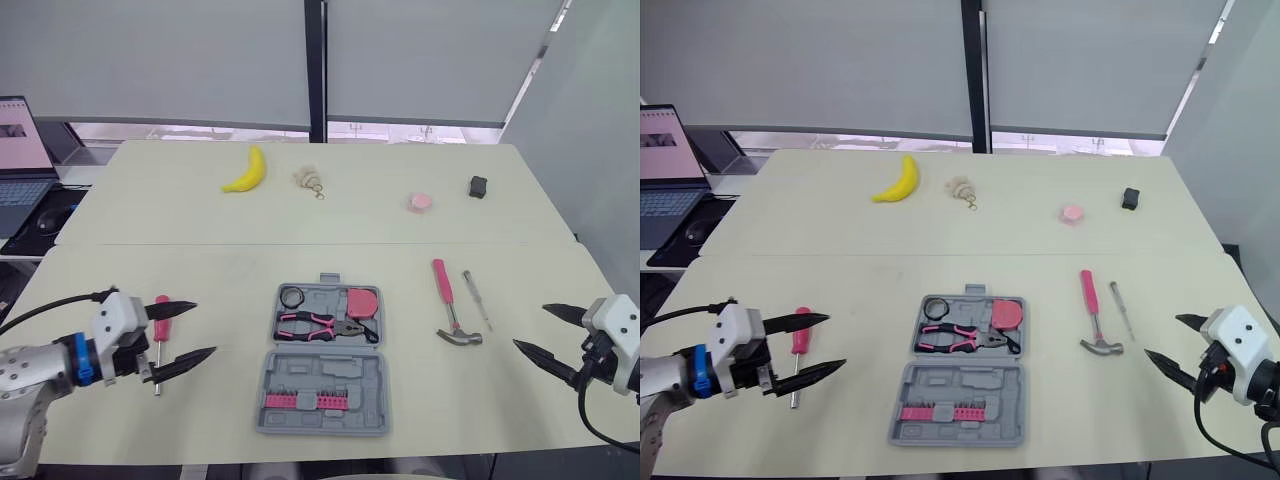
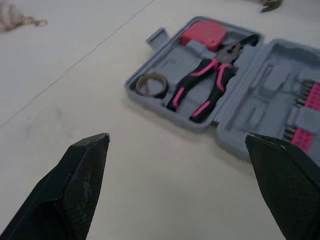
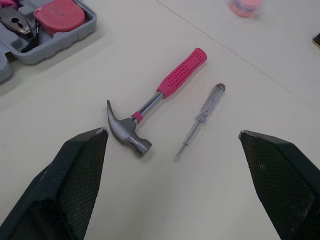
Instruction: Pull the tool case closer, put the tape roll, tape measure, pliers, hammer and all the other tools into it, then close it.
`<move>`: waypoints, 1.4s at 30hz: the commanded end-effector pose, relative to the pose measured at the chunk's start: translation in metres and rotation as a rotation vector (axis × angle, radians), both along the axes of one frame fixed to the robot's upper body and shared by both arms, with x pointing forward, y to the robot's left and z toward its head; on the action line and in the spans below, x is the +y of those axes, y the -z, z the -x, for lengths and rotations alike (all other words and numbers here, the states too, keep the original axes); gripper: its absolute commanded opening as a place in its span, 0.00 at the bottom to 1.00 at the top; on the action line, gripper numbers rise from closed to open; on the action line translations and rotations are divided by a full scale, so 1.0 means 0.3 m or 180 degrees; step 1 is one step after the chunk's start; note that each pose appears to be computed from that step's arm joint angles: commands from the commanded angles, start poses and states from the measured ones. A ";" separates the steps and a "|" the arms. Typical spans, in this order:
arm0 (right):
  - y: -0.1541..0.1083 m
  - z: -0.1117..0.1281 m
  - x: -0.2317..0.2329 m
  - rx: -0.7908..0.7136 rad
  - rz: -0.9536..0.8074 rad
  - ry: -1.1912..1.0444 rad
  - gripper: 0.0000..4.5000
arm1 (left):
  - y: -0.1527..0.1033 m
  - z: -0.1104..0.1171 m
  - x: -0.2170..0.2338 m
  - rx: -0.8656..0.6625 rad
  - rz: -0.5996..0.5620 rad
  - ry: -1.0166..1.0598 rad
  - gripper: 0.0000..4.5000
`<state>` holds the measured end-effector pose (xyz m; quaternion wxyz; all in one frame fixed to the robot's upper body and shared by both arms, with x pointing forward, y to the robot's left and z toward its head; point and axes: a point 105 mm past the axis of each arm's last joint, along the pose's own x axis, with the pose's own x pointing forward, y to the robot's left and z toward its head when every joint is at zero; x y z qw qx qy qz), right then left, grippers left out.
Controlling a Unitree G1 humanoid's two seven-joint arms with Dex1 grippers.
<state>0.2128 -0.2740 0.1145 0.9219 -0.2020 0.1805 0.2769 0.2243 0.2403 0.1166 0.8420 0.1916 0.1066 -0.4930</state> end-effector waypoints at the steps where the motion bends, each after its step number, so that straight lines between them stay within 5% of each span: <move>1: -0.005 -0.039 0.017 -0.0198 -0.0010 0.0217 0.99 | -0.045 0.015 -0.123 -0.0136 0.0074 0.0611 1.00; 9: 0.083 -0.217 0.049 -0.0324 -0.0183 0.0811 0.99 | -0.109 -0.029 -0.274 -0.0297 0.0354 0.1130 1.00; 27: 0.253 -0.412 0.043 0.0062 -0.0583 0.1386 0.99 | -0.087 -0.041 -0.332 -0.0355 0.0459 0.1277 1.00; 42: 0.303 -0.394 0.046 0.0192 -0.0620 0.1578 0.16 | -0.140 -0.018 -0.399 -0.0357 0.0682 0.1561 1.00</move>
